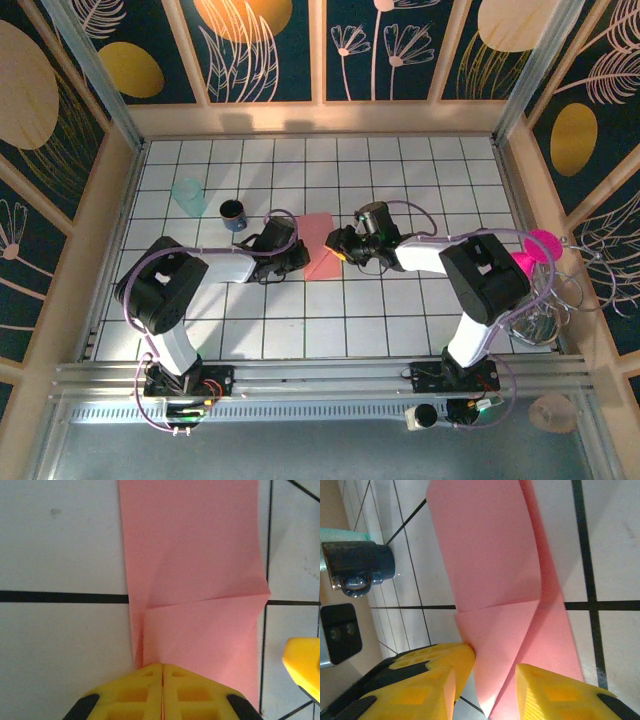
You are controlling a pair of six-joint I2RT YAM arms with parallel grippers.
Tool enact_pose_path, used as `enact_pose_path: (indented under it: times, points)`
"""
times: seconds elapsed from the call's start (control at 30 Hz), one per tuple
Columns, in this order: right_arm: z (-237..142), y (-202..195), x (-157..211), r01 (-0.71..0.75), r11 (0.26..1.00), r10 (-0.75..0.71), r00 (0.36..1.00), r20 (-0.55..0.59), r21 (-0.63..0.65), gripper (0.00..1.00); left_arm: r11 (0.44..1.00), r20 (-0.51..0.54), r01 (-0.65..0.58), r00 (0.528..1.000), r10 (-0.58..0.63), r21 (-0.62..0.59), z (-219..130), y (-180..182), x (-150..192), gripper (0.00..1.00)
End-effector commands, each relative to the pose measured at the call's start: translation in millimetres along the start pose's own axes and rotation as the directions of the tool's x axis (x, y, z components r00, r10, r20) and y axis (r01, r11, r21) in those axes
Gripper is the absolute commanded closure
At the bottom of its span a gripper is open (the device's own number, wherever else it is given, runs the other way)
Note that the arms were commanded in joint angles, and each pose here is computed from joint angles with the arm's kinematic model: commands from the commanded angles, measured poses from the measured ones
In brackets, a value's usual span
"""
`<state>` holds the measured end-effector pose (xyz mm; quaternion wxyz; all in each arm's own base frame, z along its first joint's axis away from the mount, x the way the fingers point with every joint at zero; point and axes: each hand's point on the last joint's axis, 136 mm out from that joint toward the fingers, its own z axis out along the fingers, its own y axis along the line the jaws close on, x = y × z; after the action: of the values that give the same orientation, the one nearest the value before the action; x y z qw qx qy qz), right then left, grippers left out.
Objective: Fold a paper plane with a square sheet of paper (pick it up from the middle)
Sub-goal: Fold the triangle a second time at the center of the table.
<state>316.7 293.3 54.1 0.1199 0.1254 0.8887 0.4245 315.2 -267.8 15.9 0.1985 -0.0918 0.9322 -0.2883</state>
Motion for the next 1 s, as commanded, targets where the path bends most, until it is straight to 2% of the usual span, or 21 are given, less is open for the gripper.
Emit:
enact_pose_path:
  times: [0.0,0.27,0.53,0.67,0.97]
  points:
    - [7.4,-8.5,4.5,-0.040,0.999,0.040,0.999,-0.011,0.036,0.63,0.999,-0.001,0.040,0.999,-0.040,0.004,4.0,6.1,2.9,0.91]
    - [19.0,-8.9,11.5,-0.039,0.998,0.041,0.998,-0.038,0.055,0.64,0.998,-0.013,0.063,0.998,-0.063,-0.005,5.7,16.2,11.0,0.91]
    - [24.3,-12.7,9.6,-0.056,0.995,0.059,0.998,-0.030,0.083,0.72,0.998,-0.016,0.064,0.998,-0.064,0.004,4.4,15.0,12.0,0.91]
    - [27.3,-16.5,8.6,-0.075,0.993,0.077,0.997,-0.025,0.092,0.73,0.998,-0.021,0.063,0.998,-0.063,0.011,3.9,13.7,12.9,0.91]
    - [30.7,1.5,6.5,-0.083,0.997,0.082,0.996,-0.029,-0.011,0.76,0.998,-0.015,0.062,0.998,-0.062,0.023,0.0,10.5,11.6,0.91]
